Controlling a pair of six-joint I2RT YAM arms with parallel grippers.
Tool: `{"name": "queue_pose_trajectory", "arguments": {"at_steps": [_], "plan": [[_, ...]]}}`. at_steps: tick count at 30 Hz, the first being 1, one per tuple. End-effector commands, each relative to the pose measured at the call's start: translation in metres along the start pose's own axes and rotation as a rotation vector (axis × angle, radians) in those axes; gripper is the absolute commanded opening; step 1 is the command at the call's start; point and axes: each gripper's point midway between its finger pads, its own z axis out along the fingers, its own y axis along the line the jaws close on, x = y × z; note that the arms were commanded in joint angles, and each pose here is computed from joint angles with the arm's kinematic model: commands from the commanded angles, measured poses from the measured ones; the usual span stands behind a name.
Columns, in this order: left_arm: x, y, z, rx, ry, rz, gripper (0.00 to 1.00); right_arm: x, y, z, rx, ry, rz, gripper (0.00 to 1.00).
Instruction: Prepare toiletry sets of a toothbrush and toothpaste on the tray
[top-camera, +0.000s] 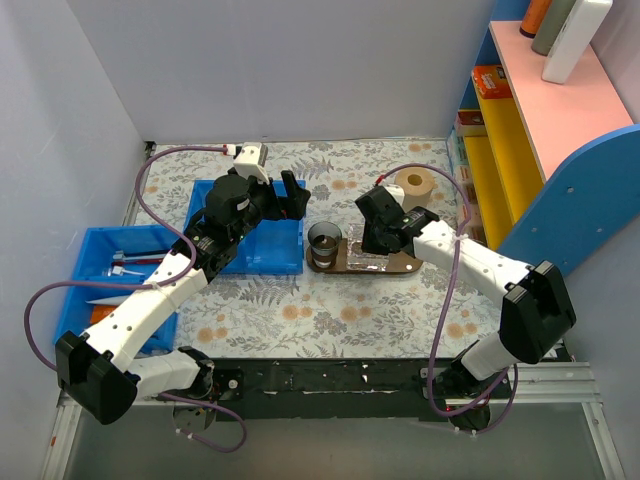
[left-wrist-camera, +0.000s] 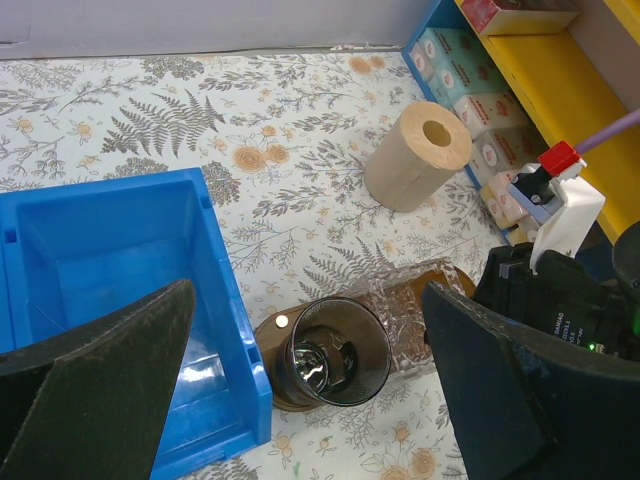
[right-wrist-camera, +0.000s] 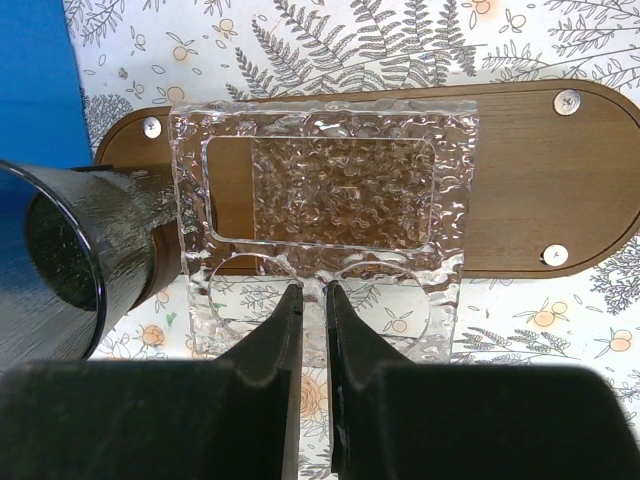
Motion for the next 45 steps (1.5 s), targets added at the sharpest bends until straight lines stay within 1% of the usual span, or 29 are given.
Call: {"name": "queue_pose_trajectory", "arguments": {"at_steps": [1,27,28,29,31,32,37,45], "plan": [[-0.004,0.000,-0.005,0.006,-0.012,0.003,0.98,-0.014,0.007,-0.003,-0.001,-0.051,0.031,0.01],[-0.004,0.001,-0.006,0.001,-0.013,0.008,0.98,-0.010,0.021,0.004,-0.004,-0.038,0.006,0.02],[-0.004,0.001,-0.006,0.001,-0.013,0.008,0.98,-0.010,0.020,0.004,-0.001,-0.039,0.005,0.04],[-0.005,0.001,-0.006,0.002,-0.015,0.008,0.98,-0.010,0.021,0.003,-0.003,-0.042,0.005,0.08],[-0.005,0.001,-0.006,0.002,-0.015,0.008,0.98,-0.012,0.021,0.001,-0.002,-0.047,0.005,0.13],[-0.006,0.002,-0.006,0.001,-0.017,0.007,0.98,-0.012,0.021,0.001,0.000,-0.047,0.006,0.18],[-0.004,0.002,-0.006,0.002,-0.011,0.008,0.98,-0.017,0.021,-0.003,0.004,-0.059,0.008,0.30],[-0.002,0.003,-0.005,-0.002,-0.008,0.011,0.98,-0.019,0.021,-0.005,0.011,-0.066,0.002,0.40]]}}
